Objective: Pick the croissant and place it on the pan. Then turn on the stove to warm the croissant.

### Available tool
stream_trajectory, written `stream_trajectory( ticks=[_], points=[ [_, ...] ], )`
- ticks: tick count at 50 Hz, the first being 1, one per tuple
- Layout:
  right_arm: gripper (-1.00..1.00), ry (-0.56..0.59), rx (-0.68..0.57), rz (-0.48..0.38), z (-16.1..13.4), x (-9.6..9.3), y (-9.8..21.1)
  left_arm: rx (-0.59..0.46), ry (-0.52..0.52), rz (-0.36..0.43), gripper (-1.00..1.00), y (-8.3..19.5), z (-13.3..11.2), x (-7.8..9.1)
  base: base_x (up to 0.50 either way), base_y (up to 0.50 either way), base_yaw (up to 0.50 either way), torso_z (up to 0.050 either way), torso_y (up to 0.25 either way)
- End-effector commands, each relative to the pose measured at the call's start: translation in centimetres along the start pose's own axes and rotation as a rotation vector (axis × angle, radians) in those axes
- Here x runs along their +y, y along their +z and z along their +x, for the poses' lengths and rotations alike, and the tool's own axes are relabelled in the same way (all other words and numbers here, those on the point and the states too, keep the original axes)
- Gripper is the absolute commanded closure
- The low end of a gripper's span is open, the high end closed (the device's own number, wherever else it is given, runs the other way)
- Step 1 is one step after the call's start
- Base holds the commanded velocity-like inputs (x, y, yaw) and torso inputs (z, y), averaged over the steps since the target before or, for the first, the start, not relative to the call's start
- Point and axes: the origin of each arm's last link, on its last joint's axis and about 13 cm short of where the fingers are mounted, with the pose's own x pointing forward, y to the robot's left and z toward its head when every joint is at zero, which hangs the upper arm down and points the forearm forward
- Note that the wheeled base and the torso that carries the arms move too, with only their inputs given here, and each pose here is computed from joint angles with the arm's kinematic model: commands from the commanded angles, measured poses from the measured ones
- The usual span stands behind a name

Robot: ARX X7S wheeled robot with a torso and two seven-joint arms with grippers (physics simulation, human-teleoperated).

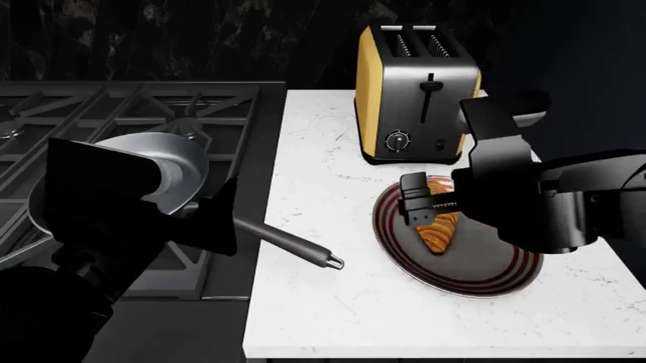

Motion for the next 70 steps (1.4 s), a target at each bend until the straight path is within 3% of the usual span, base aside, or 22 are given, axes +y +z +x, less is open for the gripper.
stream_trajectory(
  ticks=[1,26,58,59,70],
  points=[
    [-1.00,0.005,0.020,-0.005,0.7,0.1,-0.6,0.002,-0.009,-0.005,-1.00,-0.1,0.1,0.0,0.00,0.00,0.00,0.000,0.000],
    [-1.00,0.002,0.050,-0.007,2.7,0.0,-1.6,0.033,-0.019,-0.027,-1.00,-0.2,-0.1,-0.1,0.00,0.00,0.00,0.000,0.000],
    [-1.00,0.006,0.084,-0.027,3.1,0.0,-2.6,0.038,-0.020,-0.029,-1.00,-0.3,-0.1,-0.2,0.00,0.00,0.00,0.000,0.000],
    [1.00,0.005,0.081,-0.029,3.1,-0.1,-2.6,0.038,-0.021,-0.028,-1.00,-0.3,-0.1,-0.2,0.00,0.00,0.00,0.000,0.000],
    [1.00,-0.005,0.061,-0.034,2.8,-0.1,-2.4,0.041,-0.021,-0.033,-1.00,-0.5,0.0,-0.1,0.00,0.00,0.00,0.000,0.000]
  ],
)
